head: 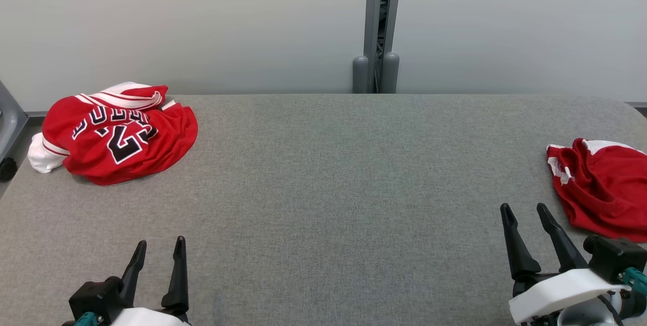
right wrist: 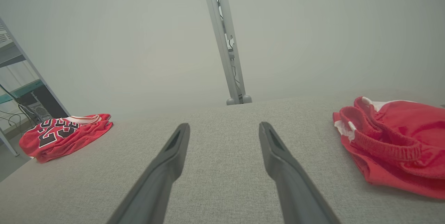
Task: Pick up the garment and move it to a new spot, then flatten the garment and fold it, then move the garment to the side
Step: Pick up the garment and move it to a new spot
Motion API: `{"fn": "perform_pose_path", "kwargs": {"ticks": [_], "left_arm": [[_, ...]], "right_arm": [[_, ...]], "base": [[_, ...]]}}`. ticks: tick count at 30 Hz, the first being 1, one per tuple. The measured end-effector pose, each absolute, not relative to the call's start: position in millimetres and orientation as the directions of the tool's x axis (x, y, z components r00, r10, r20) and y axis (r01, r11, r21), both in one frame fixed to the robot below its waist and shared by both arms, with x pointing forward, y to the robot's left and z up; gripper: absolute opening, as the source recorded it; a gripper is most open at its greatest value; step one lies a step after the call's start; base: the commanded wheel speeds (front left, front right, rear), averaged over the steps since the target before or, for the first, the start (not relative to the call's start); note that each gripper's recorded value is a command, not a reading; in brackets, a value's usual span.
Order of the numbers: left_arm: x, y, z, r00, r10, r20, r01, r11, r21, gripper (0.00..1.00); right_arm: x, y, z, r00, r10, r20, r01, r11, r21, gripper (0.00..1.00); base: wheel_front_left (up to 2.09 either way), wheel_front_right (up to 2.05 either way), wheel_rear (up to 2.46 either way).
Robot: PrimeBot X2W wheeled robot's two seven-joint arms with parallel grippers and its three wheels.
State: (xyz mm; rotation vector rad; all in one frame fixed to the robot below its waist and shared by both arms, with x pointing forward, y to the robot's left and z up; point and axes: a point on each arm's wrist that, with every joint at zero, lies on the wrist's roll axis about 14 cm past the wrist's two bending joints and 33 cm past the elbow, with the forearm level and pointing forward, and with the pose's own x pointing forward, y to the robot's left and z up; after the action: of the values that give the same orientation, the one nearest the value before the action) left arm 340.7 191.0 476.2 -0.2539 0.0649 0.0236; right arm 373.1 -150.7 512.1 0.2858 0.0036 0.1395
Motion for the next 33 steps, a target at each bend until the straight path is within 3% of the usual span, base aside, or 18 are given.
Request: {"fn": "perform_pose_path", "kwargs": {"ticks": [20,33], "left_arm": [[332,200,478,0.997,0.042,-0.058,-0.055,0.968,-0.245,1.00],[292,253,487,0.974,0.225,-0.028,-0.225,0.948,-0.224,1.00]], "right_arm": [[376,-139,514,0.985,0.173,0.017,-0.172,0.950,0.260,1.00],[394,-70,519,0.933,0.359,0.041,-0.356,0.897,0.262,1.00]], "base": [[0.00,0.00,0.00],[0.00,0.00,0.00]]}}
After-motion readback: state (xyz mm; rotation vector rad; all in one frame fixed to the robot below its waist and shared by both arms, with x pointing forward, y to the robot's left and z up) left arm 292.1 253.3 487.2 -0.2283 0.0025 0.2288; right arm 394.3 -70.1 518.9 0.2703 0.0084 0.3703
